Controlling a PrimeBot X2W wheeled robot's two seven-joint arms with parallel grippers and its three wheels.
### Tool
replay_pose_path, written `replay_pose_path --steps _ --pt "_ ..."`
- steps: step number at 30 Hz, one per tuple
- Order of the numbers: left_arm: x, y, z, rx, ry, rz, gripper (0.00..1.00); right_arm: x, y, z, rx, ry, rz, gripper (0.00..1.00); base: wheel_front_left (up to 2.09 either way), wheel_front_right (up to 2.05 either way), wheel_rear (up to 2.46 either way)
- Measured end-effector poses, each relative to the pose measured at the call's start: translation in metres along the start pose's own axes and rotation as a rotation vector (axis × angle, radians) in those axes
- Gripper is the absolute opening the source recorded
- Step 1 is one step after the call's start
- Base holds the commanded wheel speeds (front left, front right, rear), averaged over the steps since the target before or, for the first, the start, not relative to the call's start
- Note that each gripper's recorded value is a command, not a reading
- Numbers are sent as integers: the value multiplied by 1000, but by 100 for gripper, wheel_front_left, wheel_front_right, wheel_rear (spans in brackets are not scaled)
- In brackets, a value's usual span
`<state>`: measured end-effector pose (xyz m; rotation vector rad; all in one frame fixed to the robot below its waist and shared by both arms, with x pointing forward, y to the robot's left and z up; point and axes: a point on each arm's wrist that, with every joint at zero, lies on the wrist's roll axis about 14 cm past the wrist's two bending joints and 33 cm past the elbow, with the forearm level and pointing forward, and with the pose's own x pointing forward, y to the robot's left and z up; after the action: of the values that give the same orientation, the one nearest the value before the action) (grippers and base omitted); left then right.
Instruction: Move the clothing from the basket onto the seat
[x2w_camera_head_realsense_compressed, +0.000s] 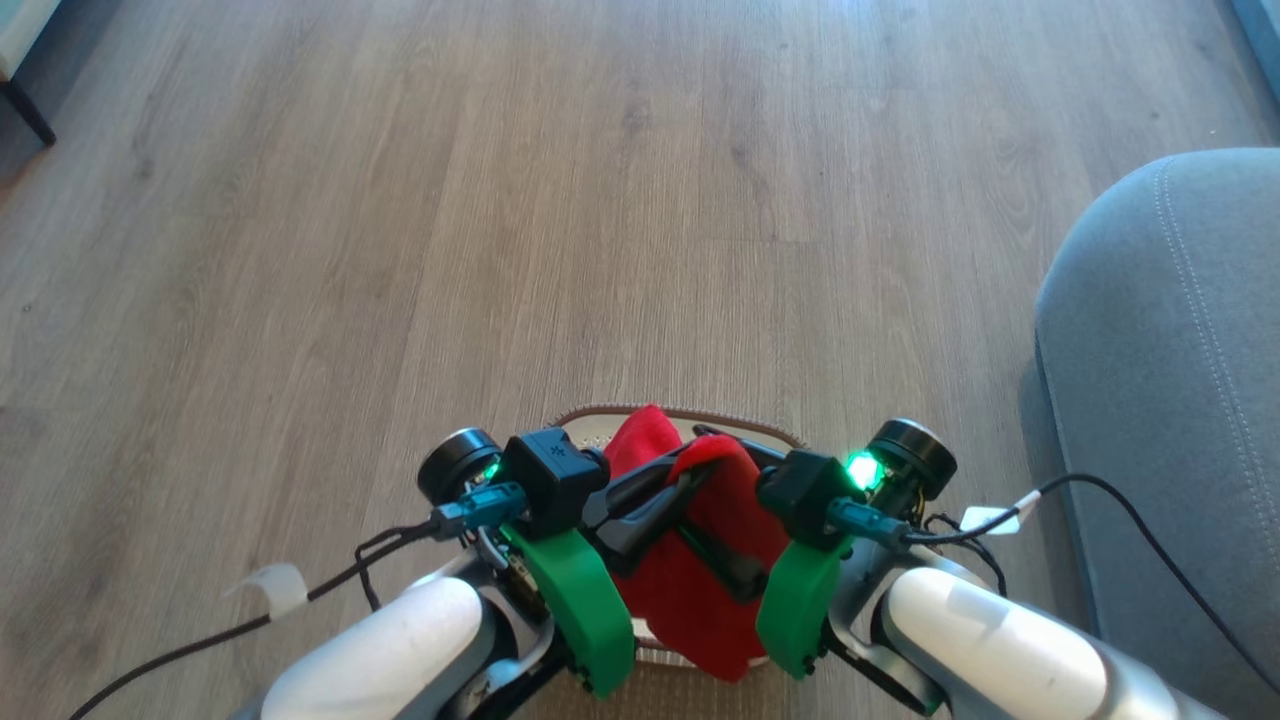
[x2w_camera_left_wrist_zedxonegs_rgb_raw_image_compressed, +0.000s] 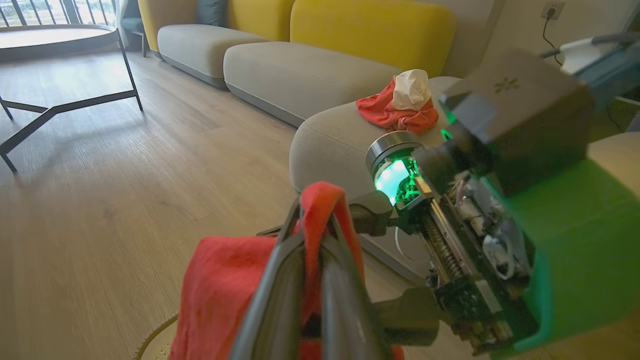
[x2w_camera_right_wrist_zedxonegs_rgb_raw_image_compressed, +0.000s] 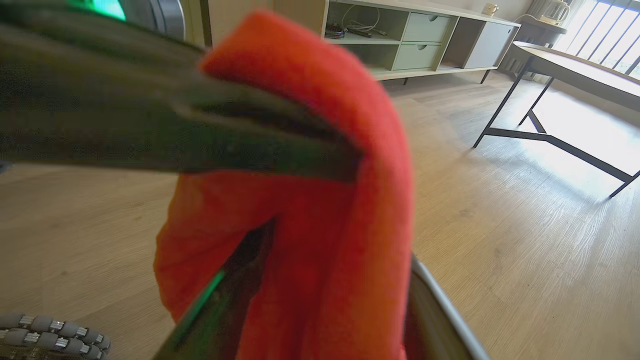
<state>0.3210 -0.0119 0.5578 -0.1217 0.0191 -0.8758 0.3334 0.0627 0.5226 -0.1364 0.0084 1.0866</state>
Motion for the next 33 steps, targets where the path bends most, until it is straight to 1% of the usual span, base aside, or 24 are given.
replay_pose_path --steps 1,2,7,10,11,12,13,14,17,22,28,33 --pt "0 -1 0 -2 1 -8 0 0 0 1 5 -3 2 38 0 0 0" --pt "1 -2 0 -5 -1 -10 0 1 -1 2 8 -12 2 0 0 0 0" --pt "4 -3 1 -14 -11 -17 0 0 -2 4 39 -29 -4 0 0 0 0" --pt "5 -2 1 -16 -18 -21 47 -1 -5 4 48 -33 -14 0 0 0 0" --pt "6 -2 1 -17 -19 -21 75 -2 -7 4 48 -32 -19 0 0 0 0" --pt "6 -2 1 -17 -25 -22 75 -4 -9 4 51 -33 -26 0 0 0 0" --pt "7 -2 1 -17 -27 -23 98 -5 -12 5 54 -35 -35 0 0 0 0" --pt "7 -2 1 -17 -31 -23 100 -6 -14 5 53 -35 -42 0 0 0 0" --pt "10 -1 0 -19 -31 -26 100 -12 -22 5 52 -35 -70 0 0 0 0" --pt "21 -6 -3 -31 -36 -63 100 -31 -49 8 48 -46 -163 0 0 0 0" --pt "37 -18 -10 -51 -27 -130 100 -67 -89 10 29 -41 -319 0 0 0 0" --pt "53 -32 -18 -69 -15 -205 100 -105 -111 2 34 -15 -450 0 0 0 0"
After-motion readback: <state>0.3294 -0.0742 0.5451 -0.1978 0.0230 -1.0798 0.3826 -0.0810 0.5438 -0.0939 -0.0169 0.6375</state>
